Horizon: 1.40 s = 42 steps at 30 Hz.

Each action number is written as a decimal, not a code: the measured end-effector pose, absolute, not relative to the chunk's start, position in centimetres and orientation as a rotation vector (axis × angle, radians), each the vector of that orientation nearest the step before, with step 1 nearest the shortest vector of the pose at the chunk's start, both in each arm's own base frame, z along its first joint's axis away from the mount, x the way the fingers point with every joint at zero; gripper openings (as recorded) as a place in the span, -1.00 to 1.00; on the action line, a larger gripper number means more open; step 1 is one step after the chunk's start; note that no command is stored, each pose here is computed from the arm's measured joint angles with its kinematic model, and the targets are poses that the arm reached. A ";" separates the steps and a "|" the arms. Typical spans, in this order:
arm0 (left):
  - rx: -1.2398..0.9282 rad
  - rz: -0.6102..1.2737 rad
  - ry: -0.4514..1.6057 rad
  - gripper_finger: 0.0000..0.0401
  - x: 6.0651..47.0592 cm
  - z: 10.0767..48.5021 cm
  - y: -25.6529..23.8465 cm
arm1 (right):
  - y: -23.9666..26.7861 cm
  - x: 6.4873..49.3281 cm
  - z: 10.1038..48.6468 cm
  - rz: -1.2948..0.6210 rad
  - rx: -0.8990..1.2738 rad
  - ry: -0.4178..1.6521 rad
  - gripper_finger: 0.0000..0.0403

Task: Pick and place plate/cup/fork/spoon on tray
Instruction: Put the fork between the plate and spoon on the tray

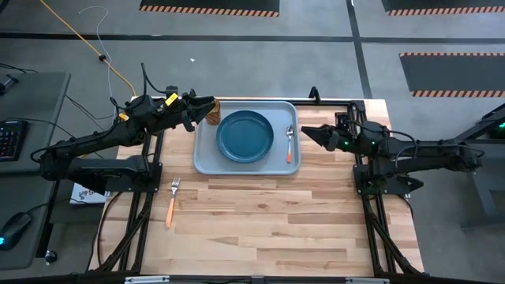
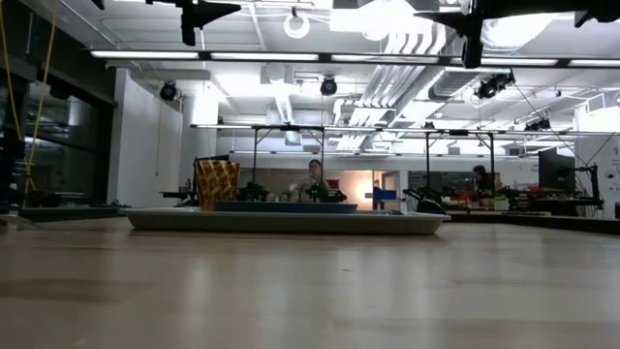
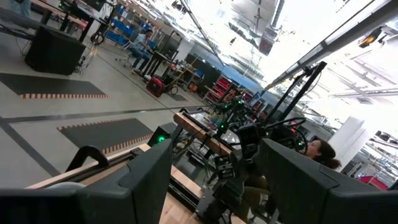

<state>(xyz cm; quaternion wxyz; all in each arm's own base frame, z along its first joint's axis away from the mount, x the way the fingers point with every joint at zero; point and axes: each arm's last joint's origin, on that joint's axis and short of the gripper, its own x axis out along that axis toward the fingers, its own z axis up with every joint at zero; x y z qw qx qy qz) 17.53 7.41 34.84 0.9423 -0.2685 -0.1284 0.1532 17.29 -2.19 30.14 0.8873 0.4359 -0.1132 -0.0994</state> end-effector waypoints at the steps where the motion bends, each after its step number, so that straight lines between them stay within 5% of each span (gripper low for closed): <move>1: -0.548 0.312 -0.262 0.17 17.5 34.8 7.4 | -2.1 17.3 30.2 -0.216 0.908 -0.248 -0.45; 30: -0.629 0.326 -0.351 0.17 17.6 35.3 7.6 | -1.3 17.4 30.3 -0.135 0.717 -0.192 -0.45; 34: -0.686 0.211 -0.400 0.17 19.5 35.5 7.4 | -1.2 17.4 30.3 -0.102 0.706 -0.178 -0.45; 42: -0.586 -0.140 0.100 0.17 25.8 36.9 5.2 | -1.1 17.4 30.3 -0.072 0.694 -0.163 -0.45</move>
